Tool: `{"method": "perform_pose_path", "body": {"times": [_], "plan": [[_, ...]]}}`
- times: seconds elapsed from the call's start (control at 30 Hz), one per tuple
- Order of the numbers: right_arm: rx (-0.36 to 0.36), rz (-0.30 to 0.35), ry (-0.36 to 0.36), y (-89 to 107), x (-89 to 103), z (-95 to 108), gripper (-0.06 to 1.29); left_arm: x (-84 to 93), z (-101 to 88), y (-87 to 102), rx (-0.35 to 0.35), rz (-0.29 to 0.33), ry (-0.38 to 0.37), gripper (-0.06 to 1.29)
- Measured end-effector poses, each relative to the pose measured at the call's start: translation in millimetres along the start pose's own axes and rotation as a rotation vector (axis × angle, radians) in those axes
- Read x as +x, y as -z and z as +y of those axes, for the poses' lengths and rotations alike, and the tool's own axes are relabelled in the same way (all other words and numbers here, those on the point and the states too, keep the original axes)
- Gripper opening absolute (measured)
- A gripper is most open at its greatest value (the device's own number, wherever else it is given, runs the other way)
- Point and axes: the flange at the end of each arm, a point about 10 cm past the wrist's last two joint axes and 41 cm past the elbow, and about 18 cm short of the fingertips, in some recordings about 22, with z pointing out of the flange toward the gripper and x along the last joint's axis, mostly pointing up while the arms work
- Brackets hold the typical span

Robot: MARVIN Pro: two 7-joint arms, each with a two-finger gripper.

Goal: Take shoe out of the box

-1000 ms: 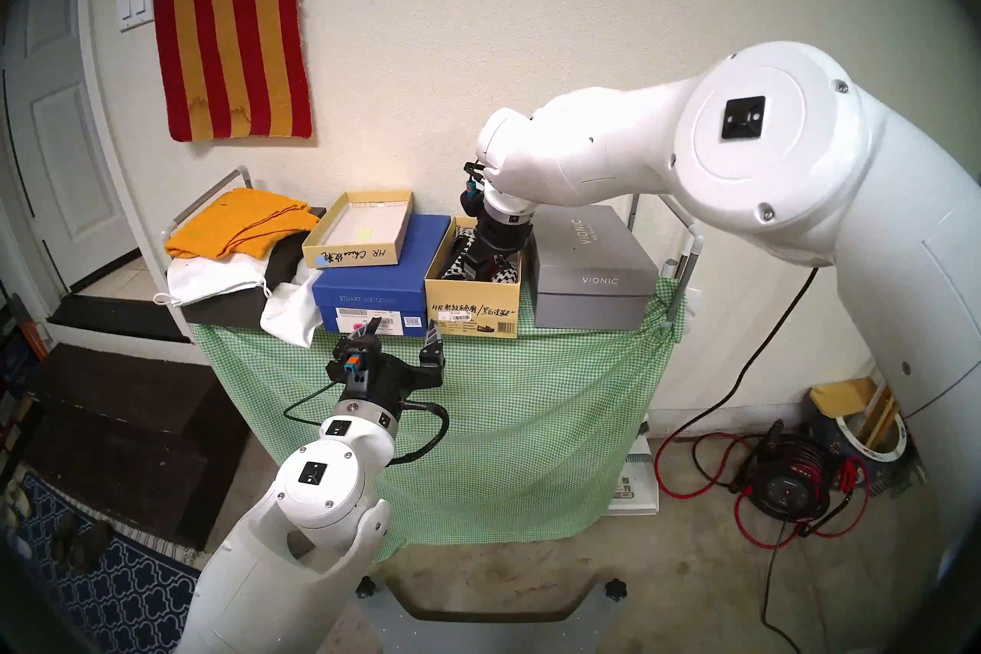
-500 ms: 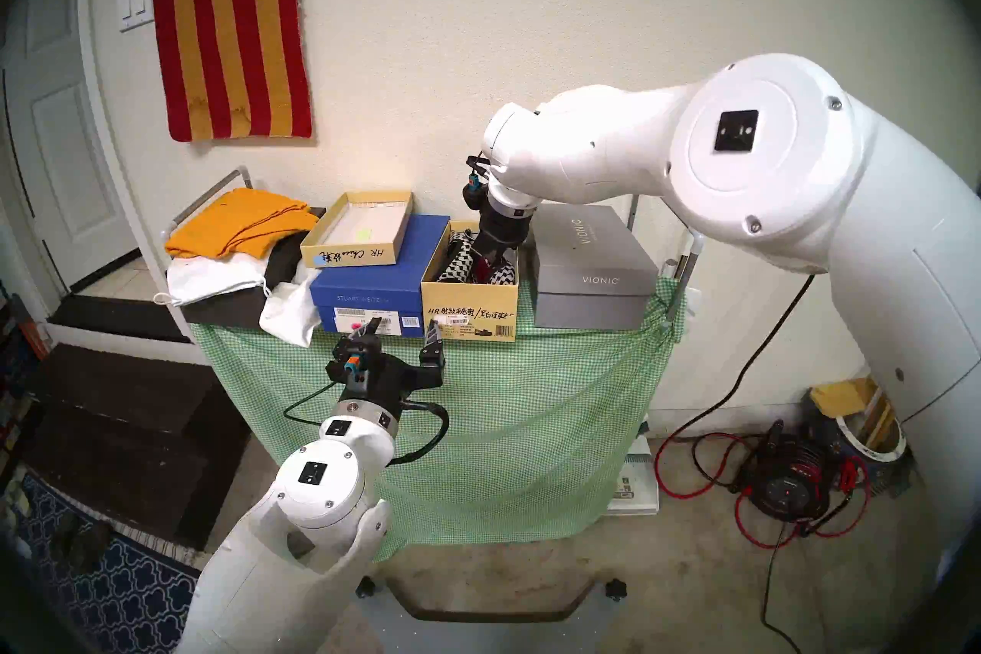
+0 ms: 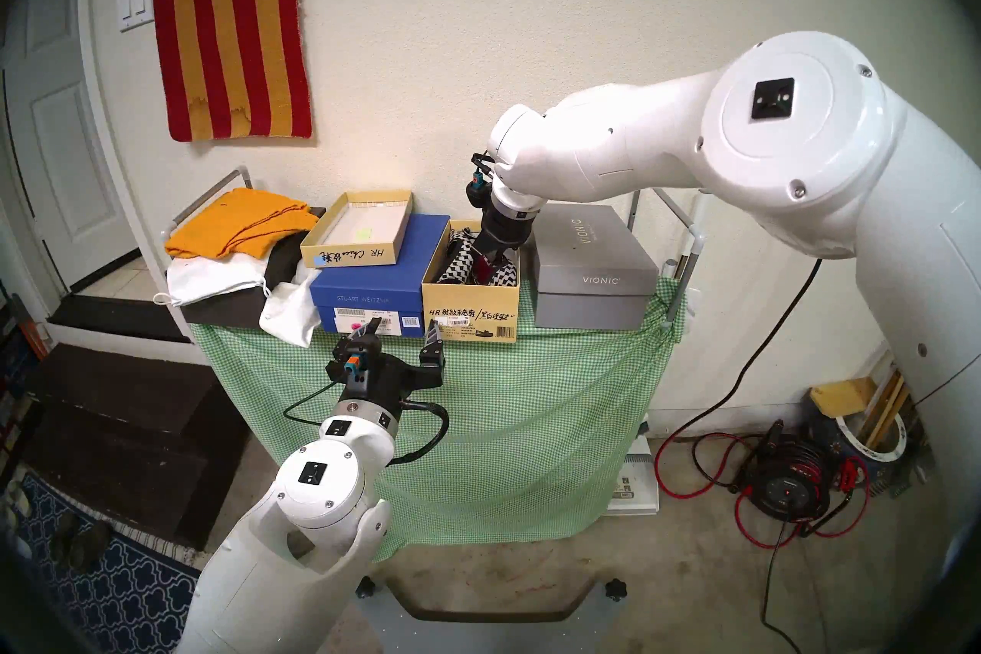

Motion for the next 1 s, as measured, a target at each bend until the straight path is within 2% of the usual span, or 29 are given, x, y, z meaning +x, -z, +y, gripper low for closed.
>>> {"method": "perform_pose_path", "body": {"times": [0.37, 0.53, 0.77, 1.0], "plan": [[-0.012, 0.034, -0.068, 13.6, -3.3, 18.7, -0.03, 0.0, 0.0, 0.0, 0.0, 0.0, 0.0, 1.24], [-0.033, 0.094, -0.111, 17.0, 1.6, 23.3, -0.03, 0.0, 0.0, 0.0, 0.0, 0.0, 0.0, 1.24], [-0.016, 0.188, -0.229, 19.3, 7.8, 28.3, -0.03, 0.0, 0.0, 0.0, 0.0, 0.0, 0.0, 1.24], [-0.019, 0.216, -0.338, 12.1, 5.1, 32.7, -0.03, 0.0, 0.0, 0.0, 0.0, 0.0, 0.0, 1.24]]}}
